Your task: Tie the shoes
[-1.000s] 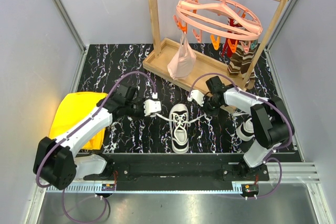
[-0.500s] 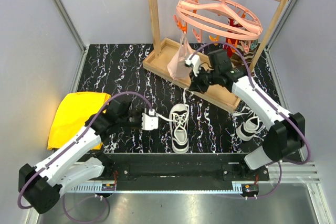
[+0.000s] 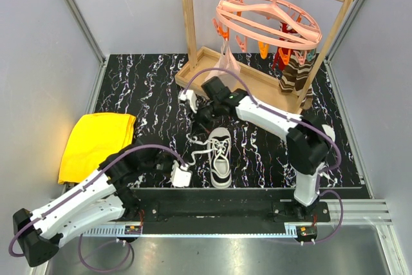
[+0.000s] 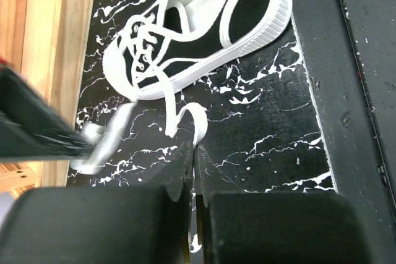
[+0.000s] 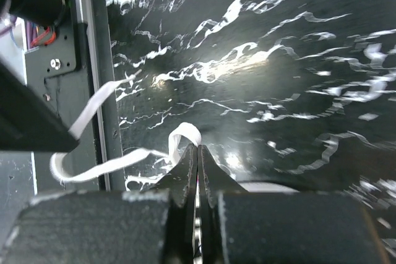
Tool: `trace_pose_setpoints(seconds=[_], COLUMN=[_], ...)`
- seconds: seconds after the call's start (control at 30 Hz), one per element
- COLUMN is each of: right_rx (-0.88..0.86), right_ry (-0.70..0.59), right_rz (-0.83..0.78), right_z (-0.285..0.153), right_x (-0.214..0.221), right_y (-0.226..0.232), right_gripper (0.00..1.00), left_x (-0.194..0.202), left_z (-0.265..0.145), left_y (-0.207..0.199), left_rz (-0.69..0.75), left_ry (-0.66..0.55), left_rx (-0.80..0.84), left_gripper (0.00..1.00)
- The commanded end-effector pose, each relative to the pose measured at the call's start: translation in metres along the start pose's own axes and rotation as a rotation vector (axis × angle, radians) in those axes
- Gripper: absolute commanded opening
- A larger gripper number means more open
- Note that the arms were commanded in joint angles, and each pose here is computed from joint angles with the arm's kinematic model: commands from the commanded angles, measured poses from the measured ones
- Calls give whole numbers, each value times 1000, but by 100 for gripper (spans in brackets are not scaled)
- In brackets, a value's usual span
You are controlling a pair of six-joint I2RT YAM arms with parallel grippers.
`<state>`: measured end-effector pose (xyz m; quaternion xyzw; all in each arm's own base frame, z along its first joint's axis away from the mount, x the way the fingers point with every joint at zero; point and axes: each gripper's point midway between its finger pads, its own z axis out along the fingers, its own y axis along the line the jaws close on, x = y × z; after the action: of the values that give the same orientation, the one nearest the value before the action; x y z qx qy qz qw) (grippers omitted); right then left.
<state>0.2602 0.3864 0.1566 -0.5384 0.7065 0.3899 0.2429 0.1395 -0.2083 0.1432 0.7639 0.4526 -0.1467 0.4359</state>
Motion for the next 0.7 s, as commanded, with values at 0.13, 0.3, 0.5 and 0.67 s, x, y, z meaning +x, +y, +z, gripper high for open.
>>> trace_pose_setpoints(seconds=[0.13,0.3,0.5,0.67], right_rx=[-76,-37,2,28], right_ry=[39,48,-13,-12], right_rz=[-4,-2,13,34], right_z=[43,32,-6,-33], right_x=[13,2,-25,-20], right_y=[8,6,4,4], right_gripper=[0,20,45,44], left_x=[2,8,8,4], left_z=[2,5,6,6], left_y=[-10,-20,-19,-12], left_rz=[-15,-57,-61,-69], left_ry=[18,25,23,18], left_rx=[6,12,4,-17], left_gripper=[0,0,0,0])
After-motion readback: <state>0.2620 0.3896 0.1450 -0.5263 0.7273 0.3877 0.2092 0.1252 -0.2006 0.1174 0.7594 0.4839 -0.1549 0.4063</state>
